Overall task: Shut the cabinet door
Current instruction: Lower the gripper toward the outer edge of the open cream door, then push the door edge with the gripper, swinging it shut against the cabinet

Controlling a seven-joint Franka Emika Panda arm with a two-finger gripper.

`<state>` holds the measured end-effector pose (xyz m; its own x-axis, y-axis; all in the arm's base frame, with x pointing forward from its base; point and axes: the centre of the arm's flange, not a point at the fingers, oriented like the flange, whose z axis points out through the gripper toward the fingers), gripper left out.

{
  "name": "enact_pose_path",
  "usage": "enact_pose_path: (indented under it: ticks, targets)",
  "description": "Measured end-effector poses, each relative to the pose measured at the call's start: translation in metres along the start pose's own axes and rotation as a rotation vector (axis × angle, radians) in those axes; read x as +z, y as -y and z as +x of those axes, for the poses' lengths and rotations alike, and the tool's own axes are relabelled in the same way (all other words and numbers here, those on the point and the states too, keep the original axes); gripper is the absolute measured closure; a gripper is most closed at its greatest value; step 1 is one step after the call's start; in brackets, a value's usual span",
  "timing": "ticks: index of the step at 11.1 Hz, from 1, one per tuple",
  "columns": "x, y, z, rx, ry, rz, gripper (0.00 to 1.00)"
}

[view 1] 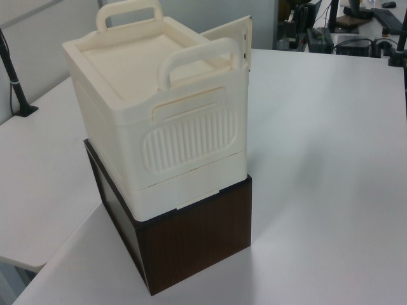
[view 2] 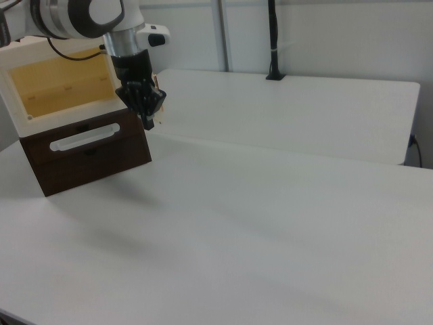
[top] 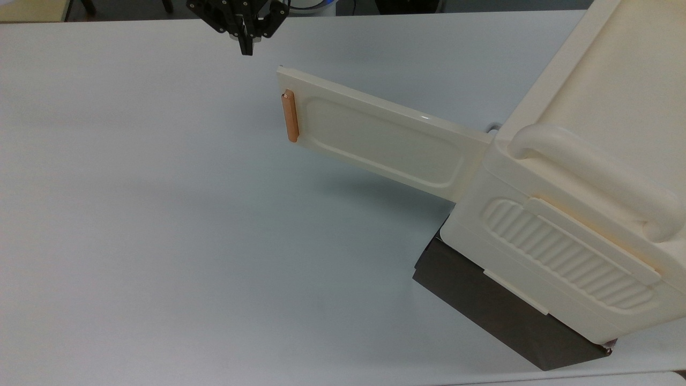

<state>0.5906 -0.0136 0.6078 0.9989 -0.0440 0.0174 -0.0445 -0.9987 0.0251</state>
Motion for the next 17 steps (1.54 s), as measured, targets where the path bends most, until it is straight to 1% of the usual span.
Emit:
enact_pose_path:
  ticks: [3, 4, 7, 8, 10, 11, 12, 14, 15, 17]
  targets:
    - [-0.011, -0.007, 0.0, -0.019, -0.024, 0.0, 0.99]
    - [-0.022, -0.013, 0.004, -0.021, -0.073, 0.01, 0.99]
    - [-0.056, -0.018, 0.023, -0.01, -0.317, 0.027, 0.99]
    - [-0.068, -0.016, 0.026, -0.007, -0.38, 0.047, 0.99]
    - [-0.093, -0.012, 0.031, 0.011, -0.496, 0.129, 0.99]
    - [-0.1, -0.01, 0.033, 0.018, -0.542, 0.157, 0.99]
    - [-0.099, -0.004, 0.037, 0.018, -0.566, 0.178, 0.99]
    - [-0.086, 0.023, 0.051, 0.016, -0.583, 0.208, 0.99]
    - [-0.079, 0.037, 0.055, 0.013, -0.579, 0.221, 0.99]
    - [-0.072, 0.063, 0.057, 0.014, -0.563, 0.244, 0.99]
